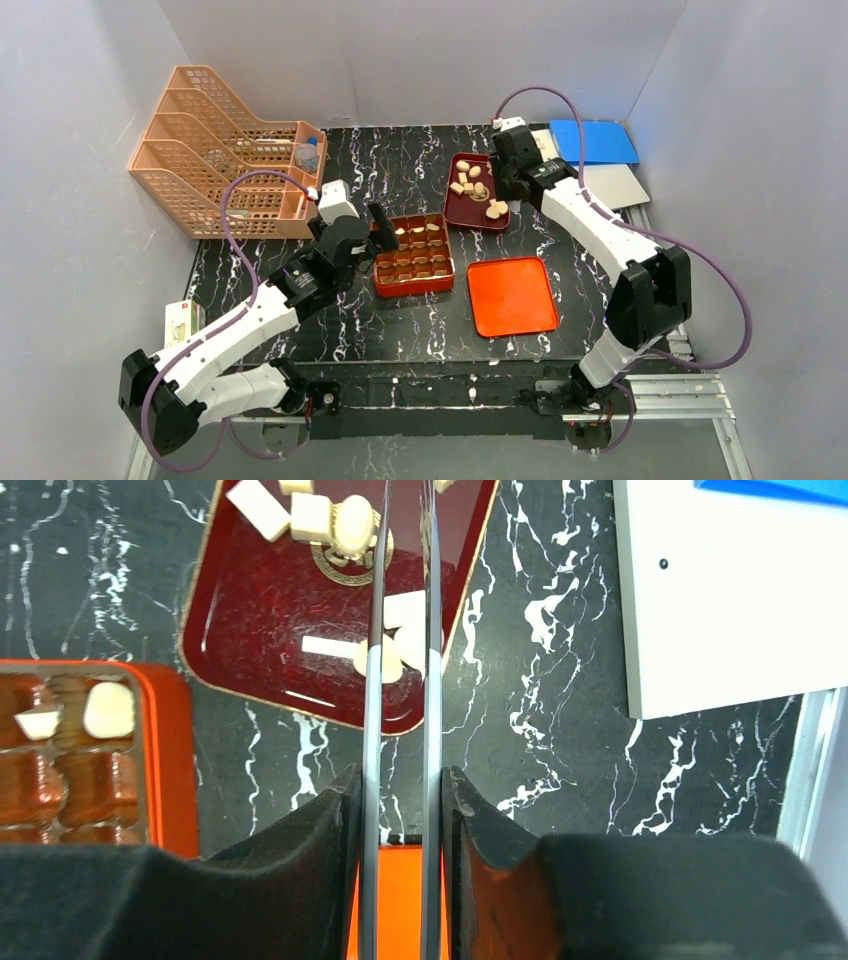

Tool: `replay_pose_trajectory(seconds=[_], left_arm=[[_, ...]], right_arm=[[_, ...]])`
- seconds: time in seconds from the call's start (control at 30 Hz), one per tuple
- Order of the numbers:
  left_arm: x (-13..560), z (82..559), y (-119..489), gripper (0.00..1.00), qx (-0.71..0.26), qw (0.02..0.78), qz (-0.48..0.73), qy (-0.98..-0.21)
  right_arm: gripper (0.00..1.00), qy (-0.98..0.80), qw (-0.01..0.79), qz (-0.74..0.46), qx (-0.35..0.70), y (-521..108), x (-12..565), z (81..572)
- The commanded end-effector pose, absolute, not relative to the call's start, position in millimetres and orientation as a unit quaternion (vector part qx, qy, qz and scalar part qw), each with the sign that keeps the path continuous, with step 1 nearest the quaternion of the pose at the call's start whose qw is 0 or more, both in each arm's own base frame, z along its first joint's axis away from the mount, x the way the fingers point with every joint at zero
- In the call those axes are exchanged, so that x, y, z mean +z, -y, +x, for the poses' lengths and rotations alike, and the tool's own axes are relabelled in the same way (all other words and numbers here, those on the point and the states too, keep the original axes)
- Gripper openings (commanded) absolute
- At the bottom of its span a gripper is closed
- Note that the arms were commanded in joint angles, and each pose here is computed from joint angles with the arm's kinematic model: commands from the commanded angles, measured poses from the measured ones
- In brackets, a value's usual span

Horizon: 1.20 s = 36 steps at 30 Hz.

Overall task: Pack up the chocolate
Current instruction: Pick up the fake chocolate from the plate.

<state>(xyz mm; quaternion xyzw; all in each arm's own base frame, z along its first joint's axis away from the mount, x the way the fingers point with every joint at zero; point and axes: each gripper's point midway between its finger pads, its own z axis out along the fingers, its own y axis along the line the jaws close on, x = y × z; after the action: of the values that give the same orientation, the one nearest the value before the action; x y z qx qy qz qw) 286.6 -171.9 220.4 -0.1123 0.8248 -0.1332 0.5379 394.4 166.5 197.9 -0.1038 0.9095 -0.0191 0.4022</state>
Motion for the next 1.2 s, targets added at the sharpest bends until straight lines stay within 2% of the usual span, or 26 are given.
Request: replay_pose_trajectory(seconds=[0.0,0.3,1.17], left_arm=[[216,290,171,0.98,-0.129,0.540,-0.114,-0.824],[209,293,178,0.98,-0.133,0.535,-0.110,-0.827],[197,299,181,0.98,-0.140,0.525,-0.114,-0.832]], right_arm=[[0.38,-0.902,0.423,-0.083,0.009,-161,197,422],[0.46,-0.901,0.422,-0.089,0.042,-147,186,449],[0.47,-0.900,0.416,-0.109,0.067,-128,158,483]])
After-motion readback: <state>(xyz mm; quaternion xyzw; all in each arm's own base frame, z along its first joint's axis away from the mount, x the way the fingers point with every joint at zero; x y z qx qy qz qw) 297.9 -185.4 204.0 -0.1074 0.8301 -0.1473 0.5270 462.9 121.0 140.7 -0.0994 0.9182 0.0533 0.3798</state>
